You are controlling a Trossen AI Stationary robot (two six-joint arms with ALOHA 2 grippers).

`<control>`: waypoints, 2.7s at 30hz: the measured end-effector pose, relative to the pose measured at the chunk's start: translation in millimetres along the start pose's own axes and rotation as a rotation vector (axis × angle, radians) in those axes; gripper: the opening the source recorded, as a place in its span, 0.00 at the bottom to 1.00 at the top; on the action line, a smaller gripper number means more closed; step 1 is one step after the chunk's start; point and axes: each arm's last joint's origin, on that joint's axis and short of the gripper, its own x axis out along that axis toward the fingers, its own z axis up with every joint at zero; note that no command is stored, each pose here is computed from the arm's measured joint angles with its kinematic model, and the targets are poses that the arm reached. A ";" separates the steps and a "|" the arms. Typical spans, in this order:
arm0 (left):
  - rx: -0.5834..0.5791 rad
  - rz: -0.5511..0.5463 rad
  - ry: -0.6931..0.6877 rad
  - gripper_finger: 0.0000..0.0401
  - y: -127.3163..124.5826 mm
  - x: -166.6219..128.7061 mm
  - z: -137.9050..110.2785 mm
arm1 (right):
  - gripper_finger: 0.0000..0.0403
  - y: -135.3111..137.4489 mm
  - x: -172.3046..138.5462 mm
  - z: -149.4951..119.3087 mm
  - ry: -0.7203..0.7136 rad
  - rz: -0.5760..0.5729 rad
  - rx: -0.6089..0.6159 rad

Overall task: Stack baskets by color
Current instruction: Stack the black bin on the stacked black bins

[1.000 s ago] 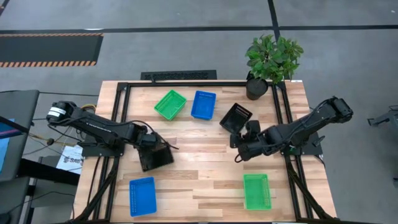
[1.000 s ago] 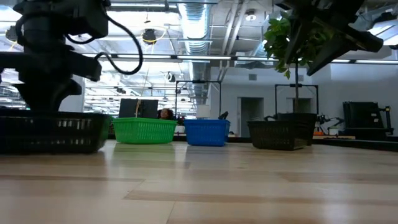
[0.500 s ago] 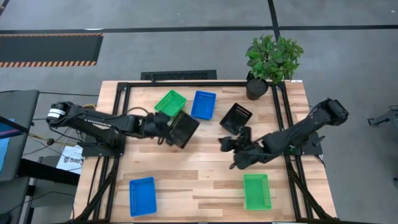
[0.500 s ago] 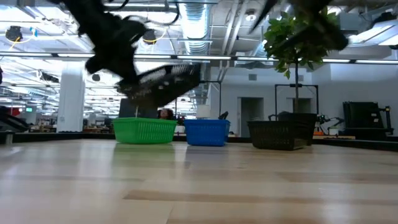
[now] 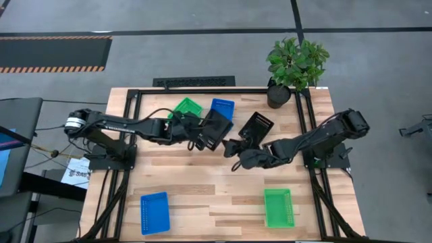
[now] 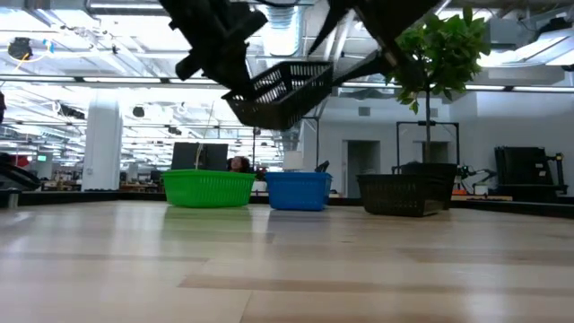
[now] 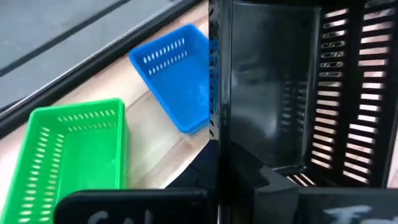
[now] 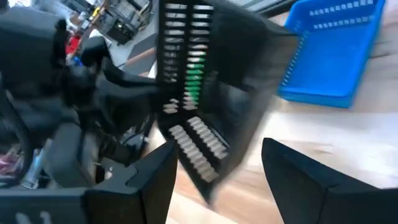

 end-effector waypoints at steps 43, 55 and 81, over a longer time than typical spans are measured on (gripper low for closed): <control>-0.054 -0.574 -0.013 0.75 2.4 -60.7 32.9 | 0.01 -46.9 -21.3 90.3 0.057 -0.430 0.065; -0.115 -0.494 -0.160 0.73 35.5 -102.5 41.5 | 0.01 -110.1 -53.9 97.0 0.085 -0.497 0.294; -0.142 -0.488 -0.171 0.72 35.9 -102.9 42.6 | 0.09 -146.3 -36.5 114.2 0.296 -0.495 0.481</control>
